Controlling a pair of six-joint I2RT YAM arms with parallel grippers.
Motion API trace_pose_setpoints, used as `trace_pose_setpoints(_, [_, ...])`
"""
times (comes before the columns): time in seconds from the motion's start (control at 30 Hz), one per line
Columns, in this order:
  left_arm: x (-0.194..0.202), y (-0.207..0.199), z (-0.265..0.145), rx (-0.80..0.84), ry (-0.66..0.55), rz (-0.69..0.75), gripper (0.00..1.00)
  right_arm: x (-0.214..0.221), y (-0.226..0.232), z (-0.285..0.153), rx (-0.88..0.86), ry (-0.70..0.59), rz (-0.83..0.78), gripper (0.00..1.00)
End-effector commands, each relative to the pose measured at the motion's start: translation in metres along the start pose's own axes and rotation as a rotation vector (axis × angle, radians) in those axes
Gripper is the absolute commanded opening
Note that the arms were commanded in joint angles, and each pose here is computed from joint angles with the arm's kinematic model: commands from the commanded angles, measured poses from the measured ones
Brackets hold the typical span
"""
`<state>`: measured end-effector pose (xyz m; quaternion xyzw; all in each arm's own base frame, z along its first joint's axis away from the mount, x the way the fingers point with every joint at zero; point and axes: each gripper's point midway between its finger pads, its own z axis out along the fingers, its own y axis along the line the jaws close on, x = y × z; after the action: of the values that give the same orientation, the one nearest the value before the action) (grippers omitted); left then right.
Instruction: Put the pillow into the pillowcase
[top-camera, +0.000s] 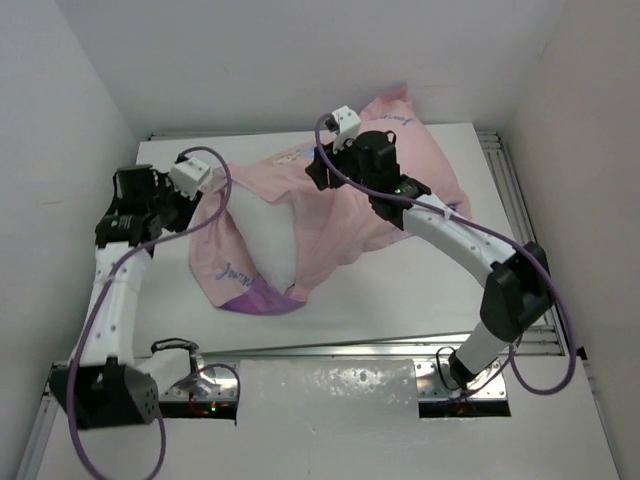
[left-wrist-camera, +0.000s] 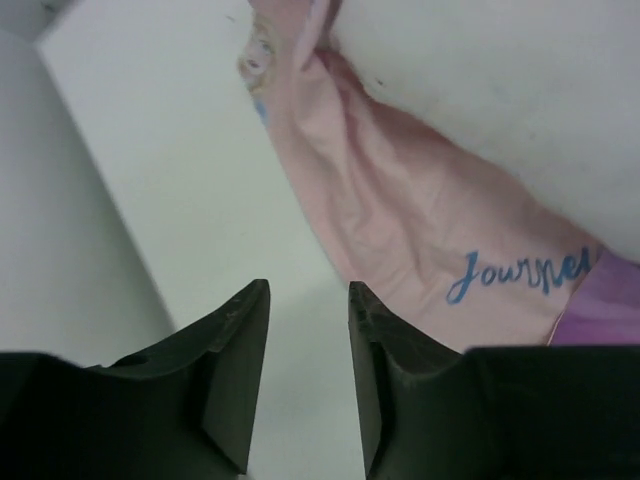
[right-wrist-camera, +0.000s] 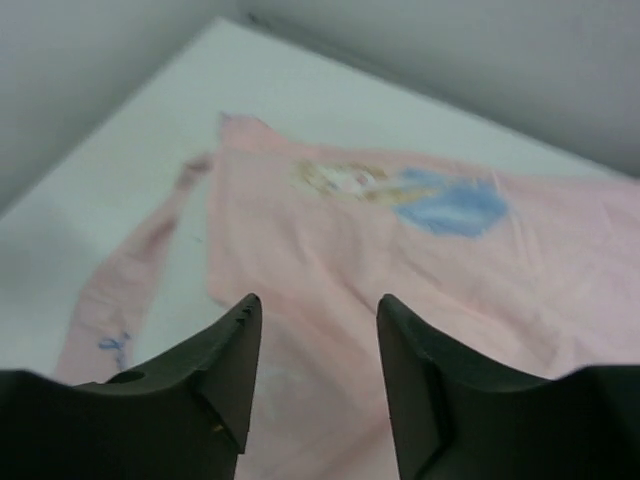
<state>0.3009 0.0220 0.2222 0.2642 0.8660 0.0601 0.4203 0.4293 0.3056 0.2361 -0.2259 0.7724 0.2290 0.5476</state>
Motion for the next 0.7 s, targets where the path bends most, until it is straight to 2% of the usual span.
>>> trace_pose_setpoints(0.0, [0.014,-0.019,0.055,0.105,0.052,-0.172,0.35,-0.074,0.041,-0.019,-0.052,-0.226,-0.069,0.46])
trace_pose_setpoints(0.07, [0.026,-0.026,0.078,0.136,0.086,-0.193,0.36,-0.060,0.075,-0.007,-0.095,-0.144,-0.108,0.50])
trace_pose_setpoints(0.1, [0.036,-0.034,0.086,0.148,0.107,-0.200,0.37,-0.055,0.095,-0.002,-0.128,-0.122,-0.104,0.59])
trace_pose_setpoints(0.23, [0.041,-0.041,0.114,0.130,0.077,-0.210,0.52,-0.029,0.126,0.023,-0.151,-0.084,-0.059,0.64])
trace_pose_setpoints(0.3, [0.029,-0.050,0.125,0.153,0.034,-0.226,0.56,-0.023,0.141,0.027,-0.175,-0.093,-0.049,0.64])
trace_pose_setpoints(0.47, [0.028,-0.071,0.158,0.212,0.061,-0.281,0.57,0.012,0.156,0.046,-0.170,-0.024,-0.087,0.67])
trace_pose_setpoints(0.63, [0.062,-0.077,0.190,0.207,0.239,-0.355,0.51,0.029,0.150,0.045,-0.147,0.004,-0.067,0.70])
trace_pose_setpoints(0.67, [0.064,-0.079,0.192,0.210,0.245,-0.369,0.51,0.030,0.149,0.043,-0.147,0.003,-0.066,0.71])
